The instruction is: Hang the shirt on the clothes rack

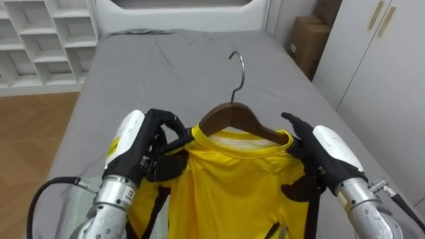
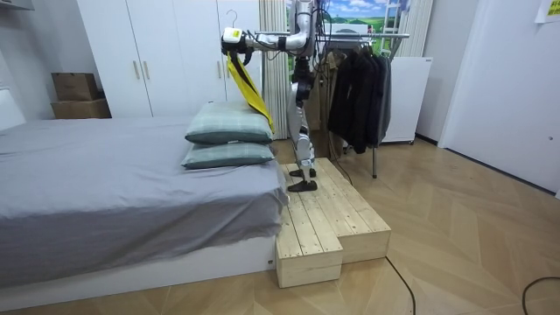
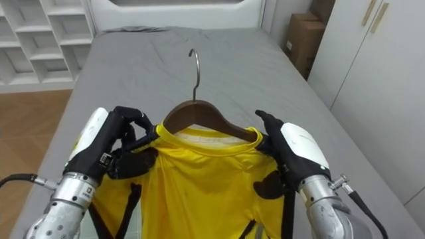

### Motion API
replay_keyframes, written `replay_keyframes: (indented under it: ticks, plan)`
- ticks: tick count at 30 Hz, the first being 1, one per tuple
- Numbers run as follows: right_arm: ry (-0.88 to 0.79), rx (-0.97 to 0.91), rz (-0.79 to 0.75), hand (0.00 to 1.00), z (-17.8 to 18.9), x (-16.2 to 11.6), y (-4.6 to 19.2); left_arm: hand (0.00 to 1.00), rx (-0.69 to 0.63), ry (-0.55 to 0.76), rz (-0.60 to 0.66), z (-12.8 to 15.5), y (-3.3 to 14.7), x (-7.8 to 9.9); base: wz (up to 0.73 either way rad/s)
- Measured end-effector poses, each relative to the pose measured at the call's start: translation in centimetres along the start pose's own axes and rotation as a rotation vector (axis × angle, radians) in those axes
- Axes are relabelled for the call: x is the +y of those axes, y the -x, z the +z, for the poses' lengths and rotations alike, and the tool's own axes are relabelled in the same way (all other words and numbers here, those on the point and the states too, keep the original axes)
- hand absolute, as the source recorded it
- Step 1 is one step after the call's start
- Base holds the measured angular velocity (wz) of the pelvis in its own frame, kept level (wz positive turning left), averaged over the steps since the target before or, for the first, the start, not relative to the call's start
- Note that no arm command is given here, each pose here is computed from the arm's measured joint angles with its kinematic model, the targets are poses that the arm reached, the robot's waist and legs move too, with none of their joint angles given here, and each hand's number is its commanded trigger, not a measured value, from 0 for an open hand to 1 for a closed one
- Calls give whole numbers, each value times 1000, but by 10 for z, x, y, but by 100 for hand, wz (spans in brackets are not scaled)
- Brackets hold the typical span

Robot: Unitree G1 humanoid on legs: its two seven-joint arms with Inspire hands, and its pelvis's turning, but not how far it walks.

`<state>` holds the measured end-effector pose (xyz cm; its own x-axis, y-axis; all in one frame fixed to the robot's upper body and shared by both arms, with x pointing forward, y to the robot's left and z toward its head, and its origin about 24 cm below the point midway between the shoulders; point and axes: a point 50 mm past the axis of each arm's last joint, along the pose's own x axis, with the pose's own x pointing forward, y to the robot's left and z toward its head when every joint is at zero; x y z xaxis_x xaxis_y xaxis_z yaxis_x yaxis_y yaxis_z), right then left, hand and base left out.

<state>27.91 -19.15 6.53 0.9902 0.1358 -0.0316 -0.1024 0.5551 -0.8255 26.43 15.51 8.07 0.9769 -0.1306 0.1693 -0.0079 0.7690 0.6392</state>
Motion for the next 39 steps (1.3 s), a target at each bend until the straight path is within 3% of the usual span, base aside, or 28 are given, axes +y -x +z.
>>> replay_keyframes:
  ticks: [24, 39]
  plan:
    - [56, -34, 82, 0, 17, 16, -24, 100, -50, -15, -195, 14, 2, -30, 1]
    - [70, 3, 128, 0, 10, 26, -31, 100, -46, -50, -208, 12, 2, -28, 5]
